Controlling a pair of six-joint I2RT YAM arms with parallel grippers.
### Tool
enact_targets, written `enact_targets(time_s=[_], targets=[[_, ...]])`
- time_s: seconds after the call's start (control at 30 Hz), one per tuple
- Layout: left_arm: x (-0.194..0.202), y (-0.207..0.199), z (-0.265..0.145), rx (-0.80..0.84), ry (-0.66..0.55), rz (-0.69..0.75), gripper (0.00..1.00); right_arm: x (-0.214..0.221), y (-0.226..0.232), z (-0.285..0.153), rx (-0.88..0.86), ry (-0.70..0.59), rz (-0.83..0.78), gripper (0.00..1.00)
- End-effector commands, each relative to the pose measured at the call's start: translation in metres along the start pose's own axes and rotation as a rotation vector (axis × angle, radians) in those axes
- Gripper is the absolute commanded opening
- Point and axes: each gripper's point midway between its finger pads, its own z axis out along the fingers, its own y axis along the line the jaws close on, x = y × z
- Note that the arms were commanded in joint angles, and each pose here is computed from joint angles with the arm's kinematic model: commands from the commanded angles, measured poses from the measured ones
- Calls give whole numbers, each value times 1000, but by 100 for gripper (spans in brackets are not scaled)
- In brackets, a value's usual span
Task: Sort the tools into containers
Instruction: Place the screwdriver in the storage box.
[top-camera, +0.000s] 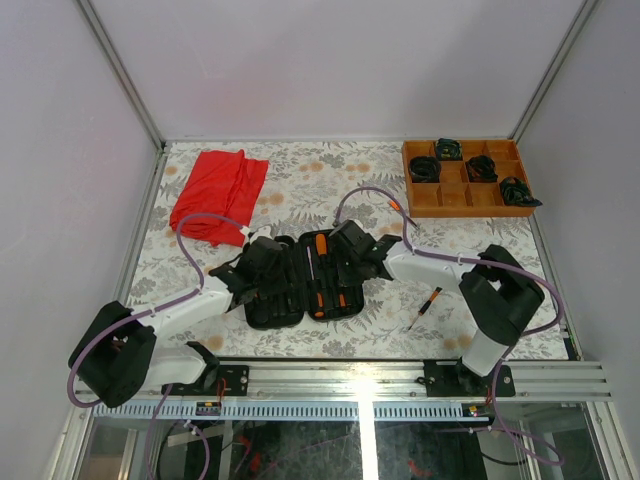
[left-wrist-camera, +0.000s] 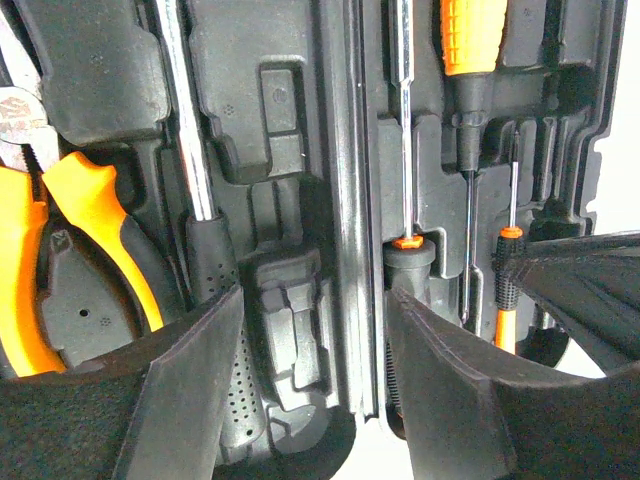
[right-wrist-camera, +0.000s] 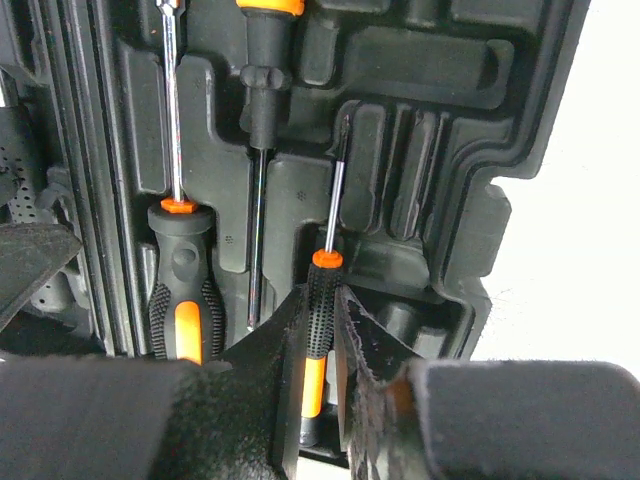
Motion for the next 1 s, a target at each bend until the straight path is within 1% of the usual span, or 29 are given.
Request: enact_targets(time_s=[0.0, 0.23, 0.47, 0.63, 0.97], targets=[[8, 6, 4, -20, 33, -8, 58, 4, -7, 4, 61, 40, -27, 19], [8, 6, 5, -20, 35, -11, 58, 18, -13, 11, 114, 120, -82, 13], [15, 0, 9, -21, 52, 8, 57, 33, -16, 19, 159, 196, -142, 1], [18, -2, 11, -23, 59, 23, 55, 44, -16, 23, 208, 249, -203, 0], [23, -5, 14, -17, 73, 33, 52, 62, -18, 34, 219, 318, -229, 0]])
